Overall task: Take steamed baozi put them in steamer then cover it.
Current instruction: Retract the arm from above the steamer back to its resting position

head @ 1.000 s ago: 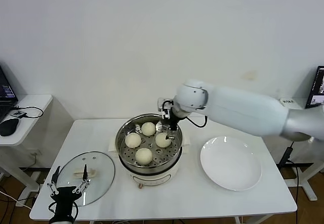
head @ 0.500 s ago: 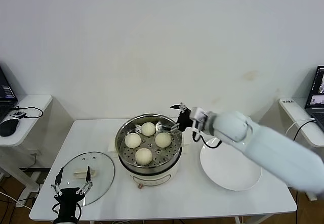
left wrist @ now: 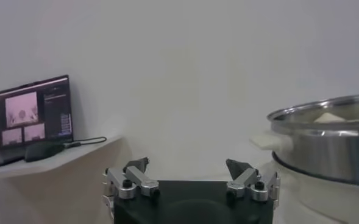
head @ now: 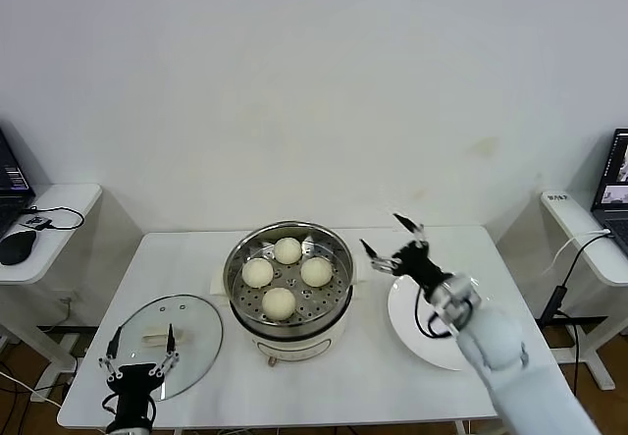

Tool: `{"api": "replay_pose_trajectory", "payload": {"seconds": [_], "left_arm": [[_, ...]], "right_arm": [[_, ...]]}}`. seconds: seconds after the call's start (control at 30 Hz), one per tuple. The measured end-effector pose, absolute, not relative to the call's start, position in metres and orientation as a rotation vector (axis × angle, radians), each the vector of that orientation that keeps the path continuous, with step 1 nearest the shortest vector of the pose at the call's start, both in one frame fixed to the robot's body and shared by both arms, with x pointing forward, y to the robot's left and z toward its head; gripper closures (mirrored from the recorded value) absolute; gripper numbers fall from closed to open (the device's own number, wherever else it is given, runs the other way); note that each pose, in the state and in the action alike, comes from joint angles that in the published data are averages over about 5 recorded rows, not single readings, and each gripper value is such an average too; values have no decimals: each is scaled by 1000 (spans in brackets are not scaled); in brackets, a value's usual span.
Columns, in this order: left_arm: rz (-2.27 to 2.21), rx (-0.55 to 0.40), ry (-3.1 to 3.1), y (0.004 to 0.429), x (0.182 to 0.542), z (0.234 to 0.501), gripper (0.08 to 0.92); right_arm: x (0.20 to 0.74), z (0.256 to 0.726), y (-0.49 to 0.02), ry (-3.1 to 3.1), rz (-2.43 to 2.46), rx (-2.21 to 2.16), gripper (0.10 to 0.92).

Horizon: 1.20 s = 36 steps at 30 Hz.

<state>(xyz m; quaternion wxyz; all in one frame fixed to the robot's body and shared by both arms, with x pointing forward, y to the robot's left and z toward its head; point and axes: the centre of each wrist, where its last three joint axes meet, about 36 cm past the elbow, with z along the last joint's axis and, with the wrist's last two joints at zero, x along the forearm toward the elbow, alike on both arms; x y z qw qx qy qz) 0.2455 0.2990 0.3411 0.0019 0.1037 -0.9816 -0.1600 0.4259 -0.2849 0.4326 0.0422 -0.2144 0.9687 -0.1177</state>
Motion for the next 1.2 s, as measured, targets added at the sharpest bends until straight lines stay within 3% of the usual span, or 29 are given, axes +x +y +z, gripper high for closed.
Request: {"api": "replay_pose_trajectory", "payload": {"seconds": [0.23, 0.77, 1.2], "left_arm": [[-935, 238, -2984, 324, 243, 344, 177], [-1933, -150, -2388, 389, 218, 353, 177], [-2243, -291, -2056, 411, 256, 341, 177]], "right_arm": [[365, 397, -310, 3093, -206, -415, 200], [282, 377, -340, 3278, -84, -63, 200], [257, 373, -342, 3335, -65, 22, 200]]}}
